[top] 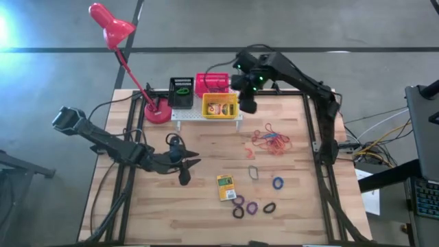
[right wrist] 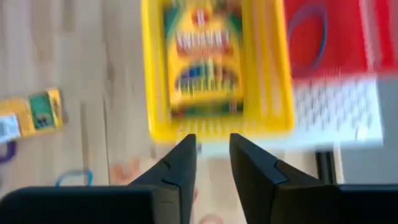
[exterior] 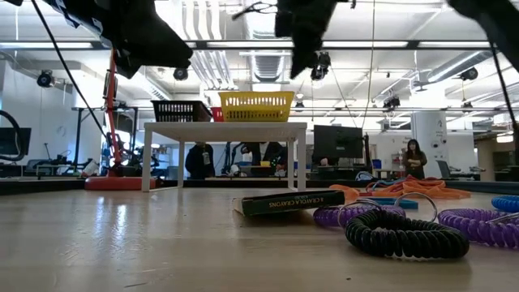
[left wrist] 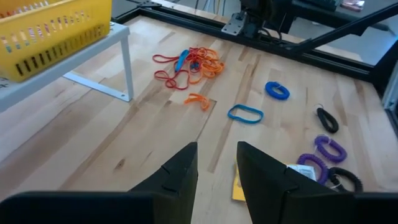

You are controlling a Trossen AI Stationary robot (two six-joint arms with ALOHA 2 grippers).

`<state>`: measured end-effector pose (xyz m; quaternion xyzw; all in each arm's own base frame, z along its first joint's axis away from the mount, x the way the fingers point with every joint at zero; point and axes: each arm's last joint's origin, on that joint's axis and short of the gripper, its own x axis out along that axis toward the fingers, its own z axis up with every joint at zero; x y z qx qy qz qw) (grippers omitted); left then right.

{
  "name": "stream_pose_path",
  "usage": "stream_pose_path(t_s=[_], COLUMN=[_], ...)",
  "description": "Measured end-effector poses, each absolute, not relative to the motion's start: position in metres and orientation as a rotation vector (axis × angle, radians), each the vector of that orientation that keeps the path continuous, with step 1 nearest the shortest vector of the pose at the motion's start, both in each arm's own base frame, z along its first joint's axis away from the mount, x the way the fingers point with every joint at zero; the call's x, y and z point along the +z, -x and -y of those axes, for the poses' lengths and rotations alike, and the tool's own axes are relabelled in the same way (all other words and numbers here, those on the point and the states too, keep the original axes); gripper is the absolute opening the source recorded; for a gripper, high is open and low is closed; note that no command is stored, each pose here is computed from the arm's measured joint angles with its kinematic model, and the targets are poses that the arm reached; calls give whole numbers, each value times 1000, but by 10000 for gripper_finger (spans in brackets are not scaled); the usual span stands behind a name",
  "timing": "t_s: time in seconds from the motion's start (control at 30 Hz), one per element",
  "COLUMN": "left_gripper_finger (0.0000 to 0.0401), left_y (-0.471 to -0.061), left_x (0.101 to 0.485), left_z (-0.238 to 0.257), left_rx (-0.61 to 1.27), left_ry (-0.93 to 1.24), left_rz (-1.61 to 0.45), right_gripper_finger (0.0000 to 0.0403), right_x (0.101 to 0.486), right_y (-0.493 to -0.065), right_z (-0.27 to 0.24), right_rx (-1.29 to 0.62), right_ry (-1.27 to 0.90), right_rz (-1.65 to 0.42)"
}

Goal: Pick & Place Office Desk Supplies
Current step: Adjust the bins on the shelf

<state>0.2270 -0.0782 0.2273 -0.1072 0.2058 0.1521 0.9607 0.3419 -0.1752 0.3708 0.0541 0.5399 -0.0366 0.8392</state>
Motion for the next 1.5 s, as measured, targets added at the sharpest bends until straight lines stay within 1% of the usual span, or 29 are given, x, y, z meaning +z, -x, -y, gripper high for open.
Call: stream_pose_path(t_s=[0.17, 0.33, 0.53, 0.73, 1.27, 1.5], left_gripper_finger=[118, 118, 118, 118, 118, 118], left_y=[-227, -227, -227, -227, -227, -228], left_x=[227, 227, 227, 227, 228, 229], left_z=[78, 78, 78, 78, 78, 78], left_rx=[313, 312, 313, 317, 322, 320], left_ry=[207, 196, 197, 205, 224, 230], left_rz=[-422, -423, -422, -418, -405, -395], right_gripper_finger=[50, 25, 12, 11, 11, 11], right_x=[345, 316, 296, 295, 296, 295], right_y=[-323, -317, -323, -332, -340, -341], right_z=[163, 160, 159, 158, 160, 159], right_rx=[-208, -261, -272, -242, -248, -246], right_ry=[-157, -182, -175, -184, -157, -150], right_rz=[-1235, -1155, -1047, -962, -870, -867])
